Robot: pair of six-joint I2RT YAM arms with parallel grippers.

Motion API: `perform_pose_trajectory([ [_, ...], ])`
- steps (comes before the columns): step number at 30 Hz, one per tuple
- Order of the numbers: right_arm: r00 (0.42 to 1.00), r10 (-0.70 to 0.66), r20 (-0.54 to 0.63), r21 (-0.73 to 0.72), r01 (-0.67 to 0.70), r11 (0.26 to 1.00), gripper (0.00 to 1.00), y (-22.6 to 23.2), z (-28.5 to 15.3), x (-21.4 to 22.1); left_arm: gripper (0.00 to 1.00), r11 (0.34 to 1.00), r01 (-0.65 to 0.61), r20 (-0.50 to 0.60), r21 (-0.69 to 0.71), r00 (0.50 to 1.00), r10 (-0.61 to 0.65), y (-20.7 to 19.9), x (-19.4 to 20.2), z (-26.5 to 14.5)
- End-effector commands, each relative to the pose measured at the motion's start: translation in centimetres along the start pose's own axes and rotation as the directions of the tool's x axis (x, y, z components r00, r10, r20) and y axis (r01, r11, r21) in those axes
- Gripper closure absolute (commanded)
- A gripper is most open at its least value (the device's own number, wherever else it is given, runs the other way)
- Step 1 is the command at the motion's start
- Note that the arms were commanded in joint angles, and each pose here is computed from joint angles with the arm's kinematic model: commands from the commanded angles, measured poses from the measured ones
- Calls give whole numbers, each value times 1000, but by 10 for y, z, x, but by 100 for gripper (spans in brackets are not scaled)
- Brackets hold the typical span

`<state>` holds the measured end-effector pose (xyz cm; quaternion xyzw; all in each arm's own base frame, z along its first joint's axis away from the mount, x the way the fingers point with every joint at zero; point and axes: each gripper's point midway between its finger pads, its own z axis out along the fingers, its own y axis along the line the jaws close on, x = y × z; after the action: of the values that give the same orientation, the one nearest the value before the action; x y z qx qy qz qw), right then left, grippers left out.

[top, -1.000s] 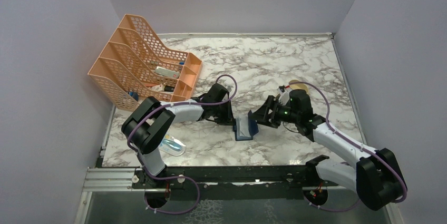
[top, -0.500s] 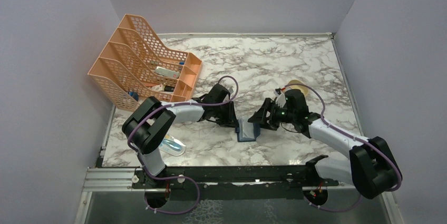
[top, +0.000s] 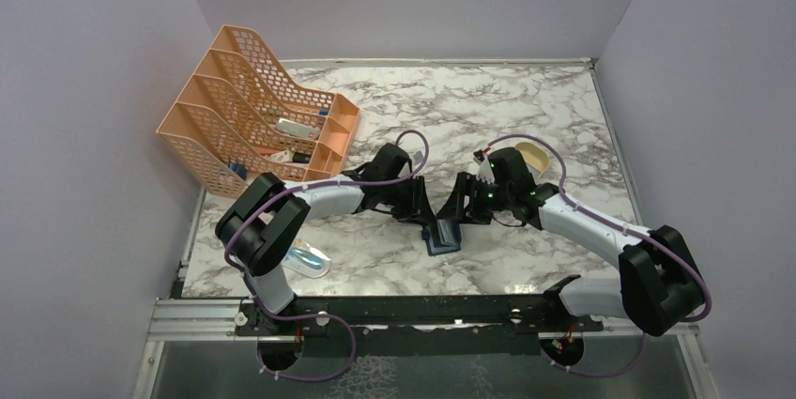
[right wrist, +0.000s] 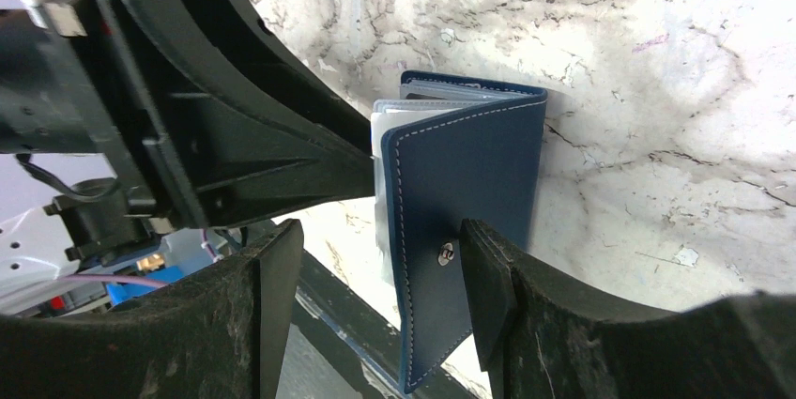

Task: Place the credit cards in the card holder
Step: Close the card holder at the center of the board.

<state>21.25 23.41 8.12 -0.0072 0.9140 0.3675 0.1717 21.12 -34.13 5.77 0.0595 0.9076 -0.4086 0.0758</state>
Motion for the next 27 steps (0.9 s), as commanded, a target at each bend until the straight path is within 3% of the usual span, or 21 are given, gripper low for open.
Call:
perform_pose_trajectory([
  [1, 998, -62, 3, 54, 61, 997, 40, -4, -3, -3, 68, 993, -44, 38, 111, 998, 40, -37, -15, -6],
  [5, 997, -82, 4, 71, 81, 994, 42, -7, -5, -2, 68, 995, -28, 32, 101, 999, 25, -33, -17, 2],
  [10, 995, -96, 11, 100, 95, 990, 47, -13, -4, -2, 68, 999, -39, 57, -11, 998, 40, -15, -19, -3],
  [17, 995, -95, 39, 171, 87, 981, 57, -26, -6, -6, 61, 952, -283, 45, -119, 956, 290, 2, -16, -27],
  [20, 994, -100, 53, 185, 88, 979, 59, -28, -7, -8, 60, 906, -411, 31, -98, 909, 416, 1, -13, -29],
  [23, 994, -94, 52, 187, 83, 979, 60, -30, -5, -7, 64, 821, -557, 21, -124, 826, 564, 3, -8, -29],
  [27, 995, -86, 52, 188, 75, 979, 60, -31, -5, -5, 66, 742, -651, -1, -158, 752, 660, 10, -4, -30],
])
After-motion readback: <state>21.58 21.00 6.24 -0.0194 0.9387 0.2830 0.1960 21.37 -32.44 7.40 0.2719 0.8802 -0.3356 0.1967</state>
